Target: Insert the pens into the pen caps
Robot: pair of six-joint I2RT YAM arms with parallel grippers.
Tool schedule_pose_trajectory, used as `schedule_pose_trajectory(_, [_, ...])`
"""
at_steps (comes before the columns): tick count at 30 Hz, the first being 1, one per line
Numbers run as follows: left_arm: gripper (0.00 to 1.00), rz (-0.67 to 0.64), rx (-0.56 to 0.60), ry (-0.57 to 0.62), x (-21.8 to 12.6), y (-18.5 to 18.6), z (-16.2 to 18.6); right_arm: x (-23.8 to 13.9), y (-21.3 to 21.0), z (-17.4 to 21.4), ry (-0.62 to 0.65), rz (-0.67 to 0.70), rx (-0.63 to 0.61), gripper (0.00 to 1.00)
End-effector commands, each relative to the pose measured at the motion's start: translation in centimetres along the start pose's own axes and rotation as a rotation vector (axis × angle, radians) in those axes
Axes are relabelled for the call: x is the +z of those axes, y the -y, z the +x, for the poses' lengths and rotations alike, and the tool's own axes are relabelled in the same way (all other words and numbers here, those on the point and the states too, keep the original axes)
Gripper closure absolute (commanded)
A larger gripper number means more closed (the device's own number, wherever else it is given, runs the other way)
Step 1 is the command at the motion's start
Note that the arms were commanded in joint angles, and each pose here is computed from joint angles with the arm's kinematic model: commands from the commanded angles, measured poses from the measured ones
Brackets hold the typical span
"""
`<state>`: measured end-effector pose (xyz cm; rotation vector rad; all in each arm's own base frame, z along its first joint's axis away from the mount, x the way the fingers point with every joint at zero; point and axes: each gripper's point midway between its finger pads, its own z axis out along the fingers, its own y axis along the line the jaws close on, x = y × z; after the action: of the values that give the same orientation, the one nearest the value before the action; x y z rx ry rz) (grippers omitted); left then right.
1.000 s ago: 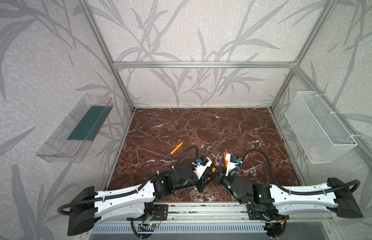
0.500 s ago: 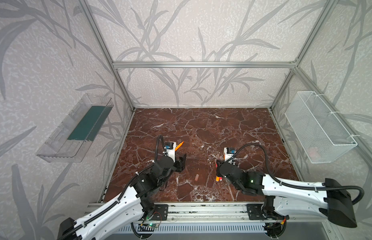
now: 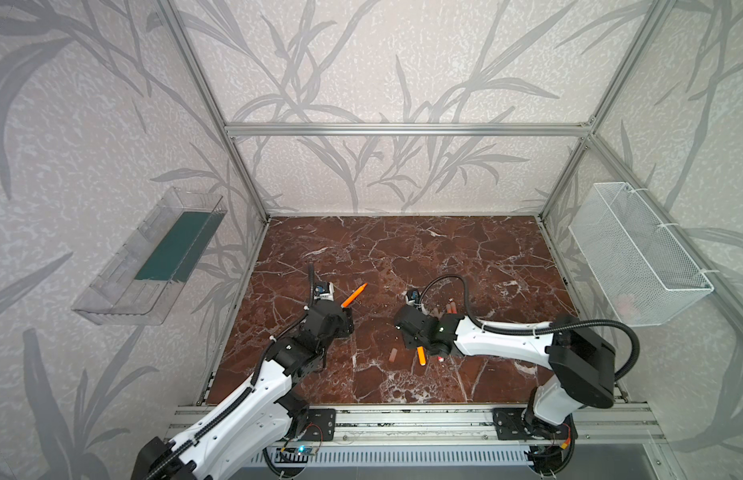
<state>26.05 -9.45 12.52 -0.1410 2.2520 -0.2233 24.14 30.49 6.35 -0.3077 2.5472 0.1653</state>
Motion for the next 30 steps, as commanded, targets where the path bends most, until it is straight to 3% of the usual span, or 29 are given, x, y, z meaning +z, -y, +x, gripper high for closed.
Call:
schedule_pose_trajectory(1, [0.30,0.031,-0.038,-0.019,0.6,0.4,0.3,0.7,0.8,0.4,-0.080,0.052,-0.034,0.99])
schedule_pose_trajectory(12, [0.29,-0.010,-0.057,0.002,0.9,-0.9,-0.6,3.1,3.9,1.3,-0.139,0.146,-0.016,0.93])
schedule_pose_trajectory(30, [0.27,-0.104,-0.031,-0.063,3.9,-1.8,-1.9,4.6,4.7,1.1,-0.180,0.184,-0.031,0.80])
